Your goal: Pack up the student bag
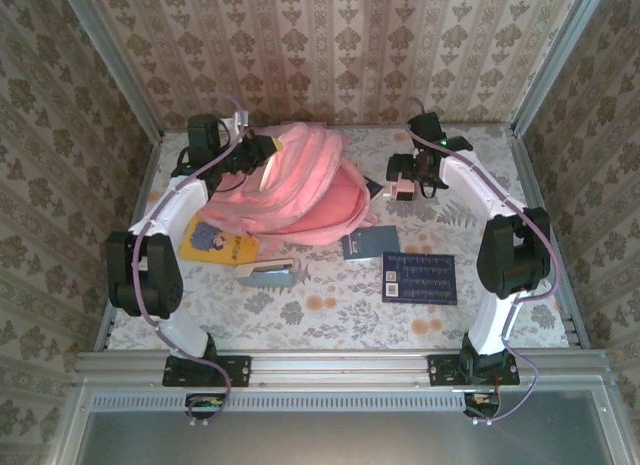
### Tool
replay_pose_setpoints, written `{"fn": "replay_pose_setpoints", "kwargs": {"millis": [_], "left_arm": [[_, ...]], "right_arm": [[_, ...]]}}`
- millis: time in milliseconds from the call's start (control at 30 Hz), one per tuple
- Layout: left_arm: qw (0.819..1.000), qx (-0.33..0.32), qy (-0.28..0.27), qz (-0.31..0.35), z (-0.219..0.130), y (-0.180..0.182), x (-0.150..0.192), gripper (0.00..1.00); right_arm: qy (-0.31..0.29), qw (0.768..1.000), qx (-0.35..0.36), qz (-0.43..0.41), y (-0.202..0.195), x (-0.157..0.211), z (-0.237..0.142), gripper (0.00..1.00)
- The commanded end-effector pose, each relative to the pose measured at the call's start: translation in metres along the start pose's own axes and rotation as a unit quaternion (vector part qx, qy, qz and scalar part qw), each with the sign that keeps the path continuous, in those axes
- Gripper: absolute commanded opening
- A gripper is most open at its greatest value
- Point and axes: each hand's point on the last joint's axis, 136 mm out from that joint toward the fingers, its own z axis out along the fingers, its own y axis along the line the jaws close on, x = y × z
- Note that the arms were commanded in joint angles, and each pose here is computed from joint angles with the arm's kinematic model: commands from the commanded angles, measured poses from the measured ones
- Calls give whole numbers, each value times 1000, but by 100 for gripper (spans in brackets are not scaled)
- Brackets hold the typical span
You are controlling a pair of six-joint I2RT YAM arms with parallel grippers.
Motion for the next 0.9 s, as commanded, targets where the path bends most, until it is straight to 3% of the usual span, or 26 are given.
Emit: {"fn": "replay_pose_setpoints", "kwargs": {"millis": [0, 267, 667, 867], "left_arm": [[999, 9, -28, 36, -16, -21, -12, 0], [999, 3, -25, 46, -18, -23, -10, 0], [998, 7, -15, 59, -15, -28, -5, 0], [998, 9, -13, 56, -14, -26, -5, 0]], "right_arm": [[52, 999, -1, -14, -5, 10, 15, 99], [101, 995, -13, -23, 4, 19, 48, 100], [110, 992, 38, -51, -9, 12, 79, 99], [129, 989, 28, -60, -5, 18, 91, 94]]}}
